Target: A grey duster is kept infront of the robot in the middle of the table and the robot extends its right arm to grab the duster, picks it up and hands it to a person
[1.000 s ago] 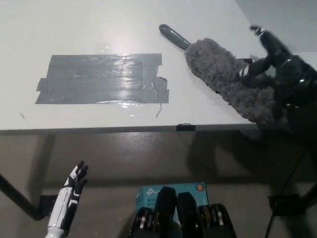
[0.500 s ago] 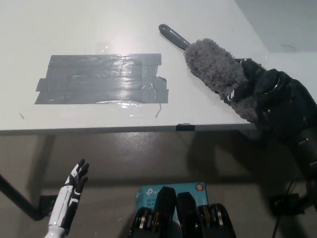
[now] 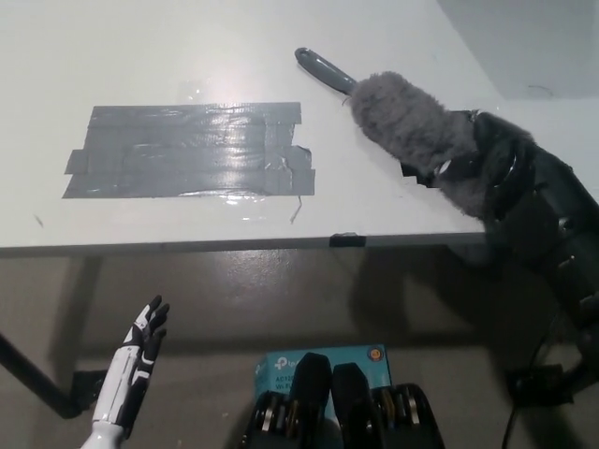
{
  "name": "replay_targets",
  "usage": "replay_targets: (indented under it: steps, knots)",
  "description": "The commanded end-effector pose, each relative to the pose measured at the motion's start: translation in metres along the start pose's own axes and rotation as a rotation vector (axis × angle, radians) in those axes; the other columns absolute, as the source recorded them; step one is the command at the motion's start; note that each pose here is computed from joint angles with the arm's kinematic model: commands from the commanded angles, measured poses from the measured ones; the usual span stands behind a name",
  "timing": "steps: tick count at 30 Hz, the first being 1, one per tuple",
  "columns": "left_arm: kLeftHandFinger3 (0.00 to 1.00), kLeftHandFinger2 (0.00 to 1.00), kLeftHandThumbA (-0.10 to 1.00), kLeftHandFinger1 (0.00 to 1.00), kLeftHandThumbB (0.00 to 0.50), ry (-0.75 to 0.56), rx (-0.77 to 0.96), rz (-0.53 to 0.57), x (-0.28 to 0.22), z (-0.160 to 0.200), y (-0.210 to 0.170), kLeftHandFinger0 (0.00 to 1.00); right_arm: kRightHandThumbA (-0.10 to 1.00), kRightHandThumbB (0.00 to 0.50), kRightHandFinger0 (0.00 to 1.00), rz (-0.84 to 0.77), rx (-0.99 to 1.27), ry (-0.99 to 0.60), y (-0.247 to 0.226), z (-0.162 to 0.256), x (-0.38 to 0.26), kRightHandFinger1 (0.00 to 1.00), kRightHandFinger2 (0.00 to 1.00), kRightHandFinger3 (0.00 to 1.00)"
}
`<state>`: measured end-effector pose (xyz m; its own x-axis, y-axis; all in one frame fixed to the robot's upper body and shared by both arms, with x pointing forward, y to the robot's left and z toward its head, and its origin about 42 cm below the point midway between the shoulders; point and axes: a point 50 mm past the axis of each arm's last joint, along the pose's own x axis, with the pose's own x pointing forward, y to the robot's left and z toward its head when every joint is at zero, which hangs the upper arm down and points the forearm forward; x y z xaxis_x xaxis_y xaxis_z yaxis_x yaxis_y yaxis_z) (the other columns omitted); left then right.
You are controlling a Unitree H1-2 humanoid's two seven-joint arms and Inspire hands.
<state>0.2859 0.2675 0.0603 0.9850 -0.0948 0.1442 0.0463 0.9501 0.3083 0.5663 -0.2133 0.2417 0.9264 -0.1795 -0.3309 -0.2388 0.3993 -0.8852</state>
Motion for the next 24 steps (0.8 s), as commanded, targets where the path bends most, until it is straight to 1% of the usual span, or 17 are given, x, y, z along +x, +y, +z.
replay_targets:
  steps: [1,2,3,4,5,6,7,8,10,12,14,15,17,18,20,22,24]
  knots:
    - [1.00,1.00,0.99,1.00,0.317,-0.059,0.009,0.000,0.010,0.011,0.004,0.98,-0.03,0.244,0.00,-0.059,0.017,-0.035,0.011,-0.013,0.003,0.04,0.22,1.00]
    - [1.00,1.00,0.99,1.00,0.319,-0.057,0.010,0.000,0.009,0.011,0.004,0.98,-0.04,0.241,0.00,-0.058,0.033,-0.046,0.011,-0.014,0.003,0.04,0.22,1.00]
    - [1.00,1.00,0.99,1.00,0.325,-0.058,0.009,0.000,0.010,0.010,0.005,0.97,-0.05,0.206,0.16,-0.033,0.087,-0.062,0.011,-0.015,0.004,0.24,0.38,0.95]
    - [1.00,1.00,0.99,1.00,0.324,-0.060,0.009,0.000,0.010,0.010,0.005,0.97,-0.06,0.207,0.17,-0.015,0.124,-0.073,0.011,-0.016,0.004,0.25,0.38,0.92]
    - [1.00,1.00,0.99,1.00,0.319,-0.062,0.010,-0.002,0.010,0.010,0.005,0.97,-0.10,0.185,0.30,0.005,0.151,-0.081,0.010,-0.016,0.003,0.39,0.51,0.80]
    - [1.00,1.00,0.99,1.00,0.317,-0.063,0.010,-0.002,0.010,0.010,0.005,0.97,-0.10,0.180,0.31,0.010,0.158,-0.082,0.010,-0.016,0.003,0.40,0.52,0.78]
    - [1.00,1.00,0.99,1.00,0.316,-0.065,0.008,-0.002,0.010,0.010,0.005,0.97,-0.10,0.153,0.42,0.026,0.183,-0.090,0.009,-0.016,0.003,0.54,0.68,0.81]
    - [1.00,1.00,0.99,1.00,0.316,-0.065,0.007,-0.003,0.011,0.010,0.005,0.98,-0.10,0.155,0.61,0.035,0.196,-0.095,0.008,-0.016,0.002,0.69,0.78,0.83]
    - [1.00,1.00,1.00,1.00,0.318,-0.065,0.011,-0.002,0.011,0.011,0.005,0.98,-0.10,0.172,0.74,0.043,0.218,-0.111,0.006,-0.016,0.000,0.82,0.85,0.77]
    - [1.00,1.00,1.00,1.00,0.320,-0.065,0.006,-0.004,0.012,0.012,0.005,0.97,-0.10,0.167,0.19,0.066,0.263,-0.131,0.005,-0.020,-0.003,0.27,0.36,0.47]
    - [1.00,1.00,1.00,1.00,0.321,-0.068,0.009,-0.004,0.013,0.013,0.005,0.97,-0.10,0.159,0.01,0.080,0.301,-0.166,0.005,-0.025,-0.006,0.14,0.31,0.30]
    - [1.00,1.00,1.00,1.00,0.320,-0.069,0.012,-0.004,0.014,0.013,0.006,0.97,-0.10,0.158,0.00,0.093,0.321,-0.184,0.004,-0.027,-0.008,0.07,0.28,0.26]
    - [1.00,1.00,1.00,1.00,0.318,-0.072,0.013,-0.003,0.014,0.013,0.007,0.97,-0.10,0.170,0.00,0.125,0.359,-0.200,0.004,-0.030,-0.011,0.08,0.40,0.37]
    - [1.00,1.00,1.00,1.00,0.316,-0.073,0.012,-0.003,0.014,0.013,0.007,0.97,-0.10,0.183,0.00,0.156,0.390,-0.218,0.004,-0.033,-0.014,0.12,0.54,0.59]
    - [1.00,1.00,1.00,1.00,0.314,-0.076,0.009,-0.004,0.015,0.012,0.008,0.97,-0.10,0.198,0.00,0.176,0.411,-0.234,0.003,-0.036,-0.017,0.20,0.65,0.76]
    - [1.00,1.00,1.00,1.00,0.314,-0.072,0.003,-0.002,0.014,0.012,0.008,0.97,-0.10,0.217,0.00,0.208,0.424,-0.271,-0.001,-0.039,-0.025,0.23,0.68,0.81]
    - [1.00,1.00,0.99,1.00,0.316,-0.070,0.003,-0.004,0.015,0.013,0.008,0.98,-0.10,0.218,0.00,0.236,0.468,-0.290,-0.006,-0.040,-0.031,0.23,0.55,0.84]
